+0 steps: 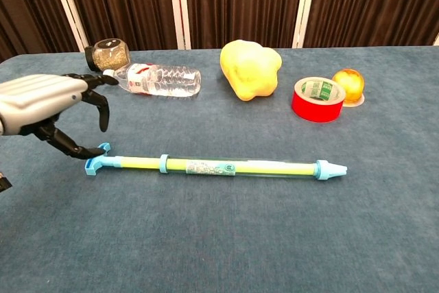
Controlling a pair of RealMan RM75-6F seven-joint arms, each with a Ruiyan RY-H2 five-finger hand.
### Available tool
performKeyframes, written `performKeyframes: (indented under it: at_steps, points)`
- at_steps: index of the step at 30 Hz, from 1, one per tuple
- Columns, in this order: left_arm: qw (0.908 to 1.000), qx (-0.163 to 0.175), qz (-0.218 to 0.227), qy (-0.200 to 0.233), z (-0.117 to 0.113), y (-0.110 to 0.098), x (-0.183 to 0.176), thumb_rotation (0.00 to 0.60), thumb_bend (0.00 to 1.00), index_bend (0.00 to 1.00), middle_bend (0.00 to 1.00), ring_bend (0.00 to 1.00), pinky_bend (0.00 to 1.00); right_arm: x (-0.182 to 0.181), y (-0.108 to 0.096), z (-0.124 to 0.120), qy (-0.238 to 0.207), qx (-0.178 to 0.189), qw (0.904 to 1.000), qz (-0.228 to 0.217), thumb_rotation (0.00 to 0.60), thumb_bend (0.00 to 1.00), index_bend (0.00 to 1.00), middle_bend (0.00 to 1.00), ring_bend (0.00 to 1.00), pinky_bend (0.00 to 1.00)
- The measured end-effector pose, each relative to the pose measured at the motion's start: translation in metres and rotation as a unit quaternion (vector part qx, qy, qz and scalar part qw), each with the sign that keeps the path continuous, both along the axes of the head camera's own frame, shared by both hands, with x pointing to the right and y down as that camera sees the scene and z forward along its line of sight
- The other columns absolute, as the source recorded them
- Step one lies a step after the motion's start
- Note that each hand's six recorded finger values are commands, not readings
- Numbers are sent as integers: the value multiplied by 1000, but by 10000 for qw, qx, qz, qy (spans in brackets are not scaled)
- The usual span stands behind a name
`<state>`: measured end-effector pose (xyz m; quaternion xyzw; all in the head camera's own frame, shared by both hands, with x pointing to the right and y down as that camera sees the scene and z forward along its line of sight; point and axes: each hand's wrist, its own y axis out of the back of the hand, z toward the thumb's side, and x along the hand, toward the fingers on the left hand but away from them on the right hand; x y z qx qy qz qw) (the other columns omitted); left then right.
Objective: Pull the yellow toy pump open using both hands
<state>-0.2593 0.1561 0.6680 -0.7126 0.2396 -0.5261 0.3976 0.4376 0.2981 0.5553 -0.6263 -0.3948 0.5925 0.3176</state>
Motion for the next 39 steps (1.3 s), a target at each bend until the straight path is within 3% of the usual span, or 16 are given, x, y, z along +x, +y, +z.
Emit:
performKeyframes:
  at_steps: [10, 30, 39]
  points:
    - [9992, 45, 273, -289, 25, 3, 25, 600, 222, 474, 0, 0, 1, 0, 0, 0, 4, -10, 10000, 17, 600, 166, 0, 0, 0, 0]
    - [9972, -84, 297, -681, 56, 0, 39, 600, 257, 491, 0, 0, 1, 0, -1, 1, -18, -16, 10000, 62, 600, 167, 0, 0, 0, 0]
    - [9970, -218, 303, -679, 61, 6, 42, 600, 360, 546, 4, 0, 1, -1, -1, 0, -28, -6, 10000, 67, 600, 167, 0, 0, 0, 0]
